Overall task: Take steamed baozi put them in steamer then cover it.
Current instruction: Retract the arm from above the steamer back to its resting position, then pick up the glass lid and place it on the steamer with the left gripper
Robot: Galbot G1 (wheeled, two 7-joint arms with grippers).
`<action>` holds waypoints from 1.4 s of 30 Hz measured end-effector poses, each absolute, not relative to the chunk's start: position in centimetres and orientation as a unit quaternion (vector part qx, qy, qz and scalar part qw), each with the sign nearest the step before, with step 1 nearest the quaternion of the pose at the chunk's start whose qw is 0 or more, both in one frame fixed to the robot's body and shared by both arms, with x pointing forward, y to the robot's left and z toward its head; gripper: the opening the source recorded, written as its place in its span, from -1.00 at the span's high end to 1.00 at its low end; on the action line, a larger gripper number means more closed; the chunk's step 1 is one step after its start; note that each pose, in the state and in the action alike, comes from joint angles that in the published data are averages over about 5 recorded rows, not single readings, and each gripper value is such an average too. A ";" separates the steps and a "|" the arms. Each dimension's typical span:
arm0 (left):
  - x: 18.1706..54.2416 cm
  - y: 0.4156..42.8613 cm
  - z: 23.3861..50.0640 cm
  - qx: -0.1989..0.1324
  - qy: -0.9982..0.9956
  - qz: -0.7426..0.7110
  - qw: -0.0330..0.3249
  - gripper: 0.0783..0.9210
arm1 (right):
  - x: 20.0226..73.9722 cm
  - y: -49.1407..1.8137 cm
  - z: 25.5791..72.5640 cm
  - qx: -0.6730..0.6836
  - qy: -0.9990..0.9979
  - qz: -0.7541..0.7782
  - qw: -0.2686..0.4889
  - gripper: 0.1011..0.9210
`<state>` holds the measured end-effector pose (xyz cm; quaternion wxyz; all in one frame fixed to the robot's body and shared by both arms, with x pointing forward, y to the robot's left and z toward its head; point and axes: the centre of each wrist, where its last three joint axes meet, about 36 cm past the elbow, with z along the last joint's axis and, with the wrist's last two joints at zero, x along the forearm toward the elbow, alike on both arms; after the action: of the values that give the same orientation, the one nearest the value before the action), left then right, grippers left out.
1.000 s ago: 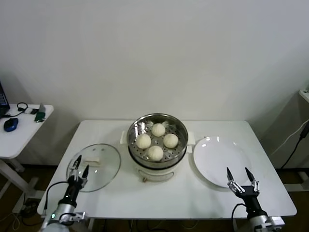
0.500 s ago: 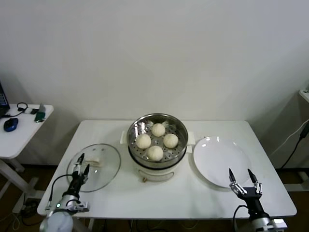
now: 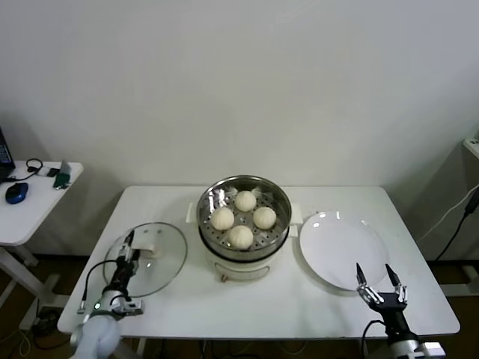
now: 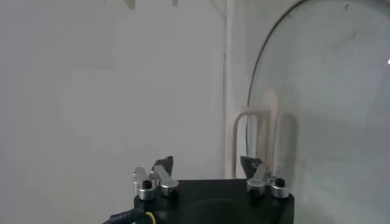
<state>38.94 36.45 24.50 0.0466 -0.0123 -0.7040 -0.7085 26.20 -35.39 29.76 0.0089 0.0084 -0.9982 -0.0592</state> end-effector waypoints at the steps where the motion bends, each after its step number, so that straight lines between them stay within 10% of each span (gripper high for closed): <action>1: 38.9 36.3 24.4 -0.012 -0.704 -0.708 0.048 -0.33 | 26.2 -35.4 29.8 0.008 -0.998 -0.059 0.009 -0.76; 19: 38.6 35.2 23.5 0.000 -0.713 -0.698 0.058 0.84 | 26.3 -35.0 29.7 0.005 -0.998 -0.058 0.008 -0.76; 31: 38.8 35.3 25.1 0.032 -0.726 -0.686 0.040 0.87 | 26.6 -35.0 29.8 0.009 -0.999 -0.052 0.007 -0.76; 42: 39.6 36.2 34.4 0.067 -0.728 -0.681 0.036 0.87 | 27.5 -35.1 30.1 -0.010 -1.000 -0.023 0.018 -0.76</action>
<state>39.58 36.19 34.43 0.0364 0.0675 -0.7278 -0.6815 27.51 -35.07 30.14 0.0183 -0.0102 -0.9995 -0.0228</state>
